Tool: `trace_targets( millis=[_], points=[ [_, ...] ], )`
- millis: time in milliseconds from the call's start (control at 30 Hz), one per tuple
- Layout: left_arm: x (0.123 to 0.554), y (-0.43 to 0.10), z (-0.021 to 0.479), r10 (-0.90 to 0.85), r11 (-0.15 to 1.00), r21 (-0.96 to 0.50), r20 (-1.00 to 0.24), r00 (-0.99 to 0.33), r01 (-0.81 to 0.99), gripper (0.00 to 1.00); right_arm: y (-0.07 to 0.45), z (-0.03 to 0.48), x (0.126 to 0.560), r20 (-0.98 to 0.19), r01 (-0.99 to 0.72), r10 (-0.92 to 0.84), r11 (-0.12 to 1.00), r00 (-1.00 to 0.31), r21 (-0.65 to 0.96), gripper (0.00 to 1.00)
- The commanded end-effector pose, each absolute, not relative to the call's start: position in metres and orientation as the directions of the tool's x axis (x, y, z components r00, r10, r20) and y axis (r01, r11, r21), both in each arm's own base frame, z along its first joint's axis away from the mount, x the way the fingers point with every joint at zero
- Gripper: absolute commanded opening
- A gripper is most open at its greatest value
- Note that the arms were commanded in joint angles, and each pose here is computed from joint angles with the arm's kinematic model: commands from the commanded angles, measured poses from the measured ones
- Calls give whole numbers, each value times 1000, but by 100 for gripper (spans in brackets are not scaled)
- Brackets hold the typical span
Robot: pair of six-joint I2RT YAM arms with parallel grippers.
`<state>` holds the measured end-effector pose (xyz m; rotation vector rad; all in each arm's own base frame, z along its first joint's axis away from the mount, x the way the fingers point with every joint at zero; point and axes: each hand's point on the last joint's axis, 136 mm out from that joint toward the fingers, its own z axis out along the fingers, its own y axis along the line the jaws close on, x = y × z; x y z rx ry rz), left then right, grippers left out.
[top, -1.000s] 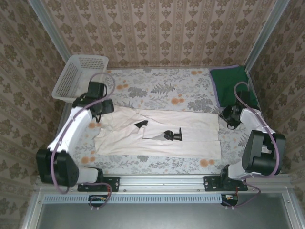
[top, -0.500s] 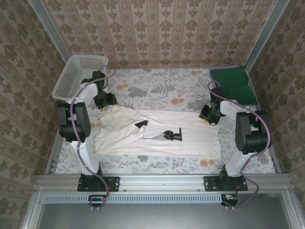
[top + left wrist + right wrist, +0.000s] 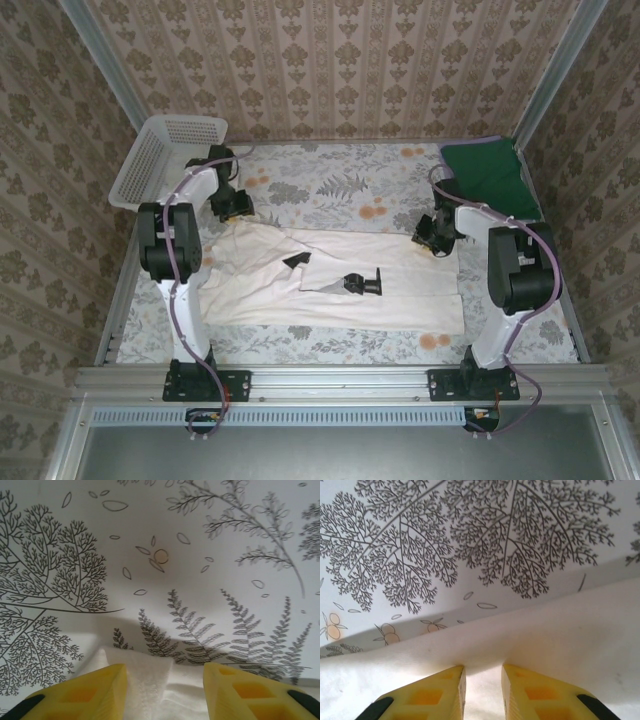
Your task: Fold and stack the t-shirts
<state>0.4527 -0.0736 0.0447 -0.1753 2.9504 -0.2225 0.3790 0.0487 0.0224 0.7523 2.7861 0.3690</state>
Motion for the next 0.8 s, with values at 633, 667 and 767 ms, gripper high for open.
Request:
trace_targets(
  millis=[633,667,767],
  points=[
    [457,-37,57,-152,979,90,-285,-946,-184,0,22,-4,373,-63,612,630,771,-774,177,20],
    [457,-34,59,-160,975,103,-300,-940,-198,0,20,-4,370,-57,625,640,763,-766,168,19],
    [456,-22,64,-197,956,137,-350,-916,-258,0,13,-7,363,-44,667,682,726,-730,166,19]
  ],
)
